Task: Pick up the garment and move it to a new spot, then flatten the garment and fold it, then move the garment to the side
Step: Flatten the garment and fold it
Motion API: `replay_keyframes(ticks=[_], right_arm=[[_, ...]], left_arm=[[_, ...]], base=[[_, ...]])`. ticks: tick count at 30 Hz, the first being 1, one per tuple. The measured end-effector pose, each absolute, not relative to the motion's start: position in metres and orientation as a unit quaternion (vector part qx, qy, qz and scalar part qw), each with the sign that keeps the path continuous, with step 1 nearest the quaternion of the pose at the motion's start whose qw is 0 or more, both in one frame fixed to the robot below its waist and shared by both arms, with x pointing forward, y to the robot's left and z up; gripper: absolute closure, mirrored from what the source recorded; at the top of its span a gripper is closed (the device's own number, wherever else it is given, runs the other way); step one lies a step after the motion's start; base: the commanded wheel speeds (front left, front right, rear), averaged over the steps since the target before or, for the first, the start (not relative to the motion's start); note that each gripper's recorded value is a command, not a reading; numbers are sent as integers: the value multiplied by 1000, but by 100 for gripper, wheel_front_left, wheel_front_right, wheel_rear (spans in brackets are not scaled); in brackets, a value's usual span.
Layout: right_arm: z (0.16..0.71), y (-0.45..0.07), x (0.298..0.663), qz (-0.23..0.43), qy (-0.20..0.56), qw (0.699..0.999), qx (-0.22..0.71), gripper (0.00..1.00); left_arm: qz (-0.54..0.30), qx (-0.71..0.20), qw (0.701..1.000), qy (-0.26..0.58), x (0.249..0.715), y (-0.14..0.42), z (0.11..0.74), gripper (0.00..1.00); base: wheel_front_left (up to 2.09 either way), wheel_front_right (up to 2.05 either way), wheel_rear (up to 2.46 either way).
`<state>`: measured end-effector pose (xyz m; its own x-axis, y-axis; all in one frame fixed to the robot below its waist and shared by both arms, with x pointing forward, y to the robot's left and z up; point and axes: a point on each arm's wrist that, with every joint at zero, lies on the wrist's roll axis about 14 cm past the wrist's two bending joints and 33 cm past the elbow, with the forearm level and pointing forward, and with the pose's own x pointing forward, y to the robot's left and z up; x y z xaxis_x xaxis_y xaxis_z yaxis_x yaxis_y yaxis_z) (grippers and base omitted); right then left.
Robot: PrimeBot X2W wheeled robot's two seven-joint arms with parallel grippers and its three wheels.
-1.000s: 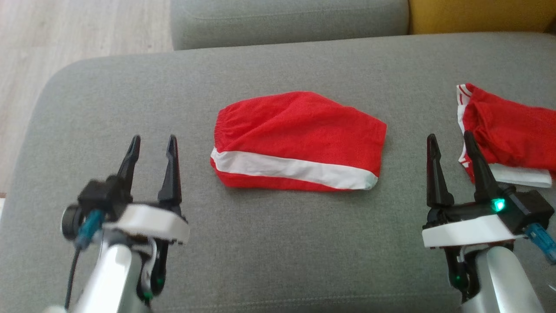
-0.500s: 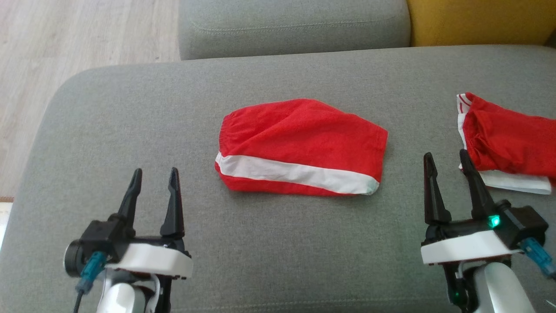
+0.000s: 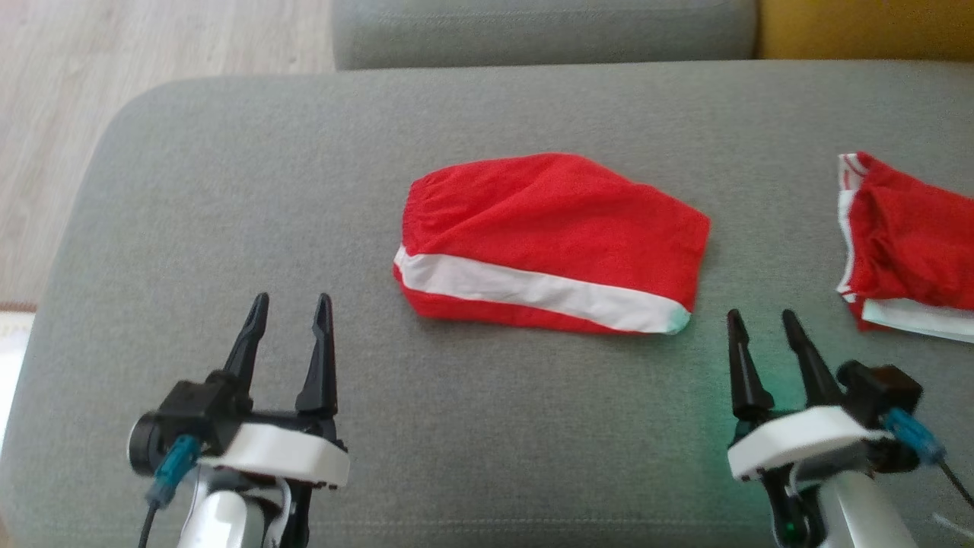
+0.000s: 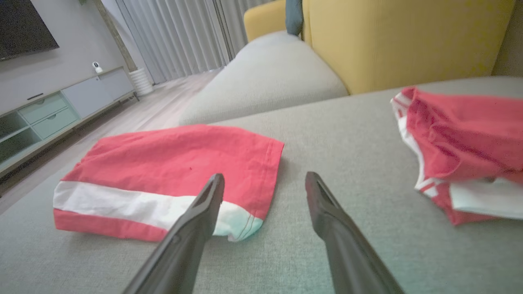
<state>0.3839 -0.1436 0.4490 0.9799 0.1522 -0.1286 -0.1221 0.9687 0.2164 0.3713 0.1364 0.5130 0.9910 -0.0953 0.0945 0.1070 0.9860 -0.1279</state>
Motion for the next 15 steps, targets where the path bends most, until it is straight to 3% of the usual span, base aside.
replay_keyframes(ticks=[15], right_arm=[[372,-111,411,86,214,963,136,0]], left_arm=[[-28,-64,997,-29,378,153,502,0]], base=[[0,0,0]])
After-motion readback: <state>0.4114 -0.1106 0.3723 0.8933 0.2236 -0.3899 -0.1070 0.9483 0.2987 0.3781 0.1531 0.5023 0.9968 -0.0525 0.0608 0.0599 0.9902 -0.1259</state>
